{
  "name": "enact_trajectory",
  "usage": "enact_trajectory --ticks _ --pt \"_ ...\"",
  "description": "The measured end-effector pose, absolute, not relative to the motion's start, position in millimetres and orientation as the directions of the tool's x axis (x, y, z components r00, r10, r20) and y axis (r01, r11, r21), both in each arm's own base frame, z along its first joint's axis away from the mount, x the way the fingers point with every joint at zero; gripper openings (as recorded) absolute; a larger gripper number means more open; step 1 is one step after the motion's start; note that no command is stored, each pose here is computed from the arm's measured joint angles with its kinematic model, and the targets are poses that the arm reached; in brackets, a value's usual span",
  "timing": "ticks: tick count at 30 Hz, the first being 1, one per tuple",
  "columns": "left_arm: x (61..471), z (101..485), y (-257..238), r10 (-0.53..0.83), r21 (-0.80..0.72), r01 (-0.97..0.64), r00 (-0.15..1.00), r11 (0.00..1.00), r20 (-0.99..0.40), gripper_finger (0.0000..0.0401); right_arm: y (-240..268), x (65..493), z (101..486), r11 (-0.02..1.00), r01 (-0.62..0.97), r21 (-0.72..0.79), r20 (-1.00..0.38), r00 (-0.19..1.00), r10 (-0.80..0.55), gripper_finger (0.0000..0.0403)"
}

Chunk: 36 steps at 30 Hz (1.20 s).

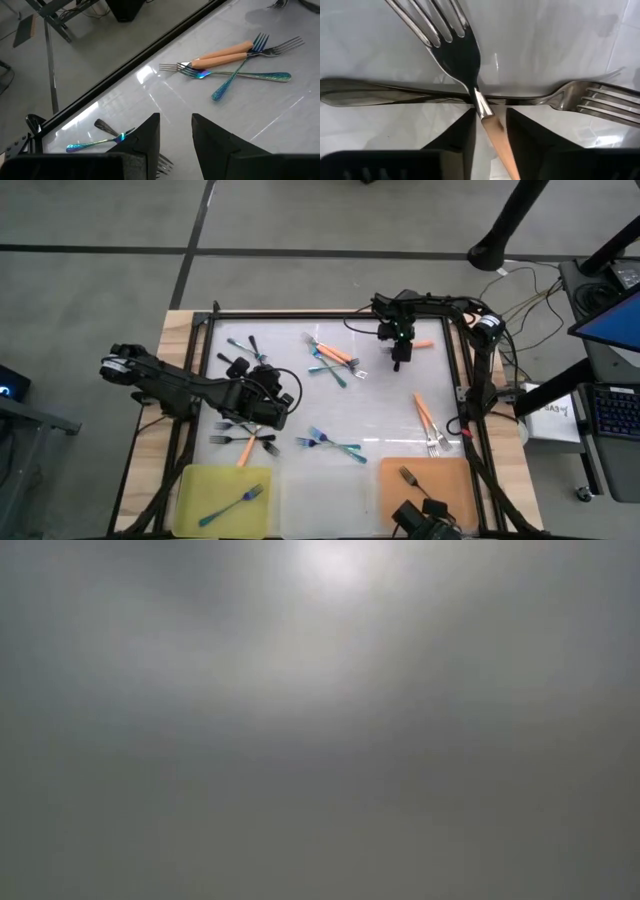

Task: Sort silverware by color (type)
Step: Put the orange fork into the transparent bin

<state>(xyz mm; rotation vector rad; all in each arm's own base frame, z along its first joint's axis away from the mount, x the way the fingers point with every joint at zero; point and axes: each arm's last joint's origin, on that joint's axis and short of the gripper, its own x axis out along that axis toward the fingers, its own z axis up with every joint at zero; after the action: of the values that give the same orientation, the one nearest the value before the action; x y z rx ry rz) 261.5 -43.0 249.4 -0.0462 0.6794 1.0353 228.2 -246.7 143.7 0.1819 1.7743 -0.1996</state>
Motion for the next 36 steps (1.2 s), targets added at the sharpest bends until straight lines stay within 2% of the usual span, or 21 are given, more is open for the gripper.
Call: enact_trajectory --ticks 7,15,22,30,36 --pt "261.6 249.5 -43.1 0.776 0.272 -0.804 0.327 0.528 -0.539 0.0094 -245.9 227.7 143.7 0.972 0.235 -0.031 -0.977 -0.214 0.02 0.0023" --pt "261.6 249.5 -43.1 0.776 0.272 -0.804 0.327 0.528 -0.539 0.0094 -240.6 223.0 146.8 0.964 0.265 0.01 -0.967 -0.242 0.076 0.0024" --pt "261.2 249.0 -42.6 0.793 0.295 -0.801 0.325 0.52 -0.516 0.0094 -235.6 219.1 174.2 0.949 0.312 -0.039 -0.981 -0.19 0.022 0.0024" --pt "265.0 248.4 -42.9 0.805 0.297 -0.799 0.349 0.523 -0.48 0.0094 -216.9 213.9 234.6 0.892 0.431 -0.134 -0.99 -0.01 -0.144 0.0023" --pt "294.1 260.3 -50.2 0.737 0.25 -0.714 0.528 0.654 -0.422 0.0094 -183.7 219.1 284.7 0.885 0.447 -0.129 -0.935 0.244 -0.259 0.0023"
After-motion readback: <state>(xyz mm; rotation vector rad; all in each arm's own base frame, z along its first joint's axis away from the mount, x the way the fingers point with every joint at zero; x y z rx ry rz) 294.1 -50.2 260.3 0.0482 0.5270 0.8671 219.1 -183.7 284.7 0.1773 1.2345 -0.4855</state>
